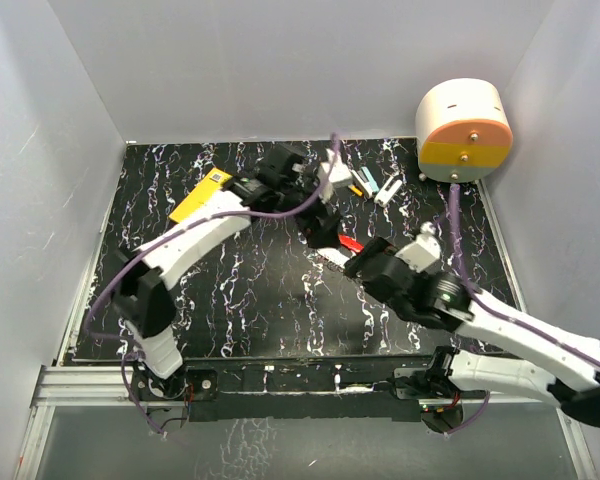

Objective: Put the keys on the keyring

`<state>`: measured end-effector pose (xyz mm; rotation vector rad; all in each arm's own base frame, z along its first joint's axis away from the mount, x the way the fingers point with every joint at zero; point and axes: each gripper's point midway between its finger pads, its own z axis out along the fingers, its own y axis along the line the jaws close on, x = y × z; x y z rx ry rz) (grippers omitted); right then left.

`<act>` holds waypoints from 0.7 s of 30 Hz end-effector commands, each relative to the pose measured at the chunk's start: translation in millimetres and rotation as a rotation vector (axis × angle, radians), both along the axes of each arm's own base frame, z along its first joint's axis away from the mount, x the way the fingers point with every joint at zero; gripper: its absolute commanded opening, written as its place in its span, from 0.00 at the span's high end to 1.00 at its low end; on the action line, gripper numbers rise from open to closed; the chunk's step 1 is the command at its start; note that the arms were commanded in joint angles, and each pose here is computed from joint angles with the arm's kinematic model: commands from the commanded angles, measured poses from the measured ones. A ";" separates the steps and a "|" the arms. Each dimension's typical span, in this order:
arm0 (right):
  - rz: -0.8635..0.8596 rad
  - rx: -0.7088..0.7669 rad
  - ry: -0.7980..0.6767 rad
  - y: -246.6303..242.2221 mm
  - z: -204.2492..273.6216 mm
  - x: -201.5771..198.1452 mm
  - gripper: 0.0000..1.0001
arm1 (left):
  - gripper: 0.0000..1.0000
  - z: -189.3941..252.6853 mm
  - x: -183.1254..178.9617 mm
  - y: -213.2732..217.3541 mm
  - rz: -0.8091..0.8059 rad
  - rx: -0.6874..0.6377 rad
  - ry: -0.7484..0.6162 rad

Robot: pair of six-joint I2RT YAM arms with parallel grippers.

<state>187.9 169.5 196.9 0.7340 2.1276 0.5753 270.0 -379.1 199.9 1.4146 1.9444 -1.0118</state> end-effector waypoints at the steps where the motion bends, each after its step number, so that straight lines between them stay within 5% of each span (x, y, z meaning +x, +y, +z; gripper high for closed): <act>1: -0.020 -0.202 0.122 9.4 -10.6 7.5 0.02 | 0.03 98.2 52.0 74.6 0.315 -0.030 -0.300; 7: 0.082 -0.426 0.210 26.4 -21.0 12.7 0.02 | 0.03 117.8 68.8 162.8 0.580 0.093 -0.499; 16: 0.261 -0.229 -0.051 52.8 20.7 20.6 0.01 | 0.03 116.1 63.1 244.9 0.805 0.074 -0.463; 21: 0.252 -0.284 -0.020 43.1 20.3 17.7 0.02 | 0.03 115.7 65.1 255.8 0.843 0.036 -0.425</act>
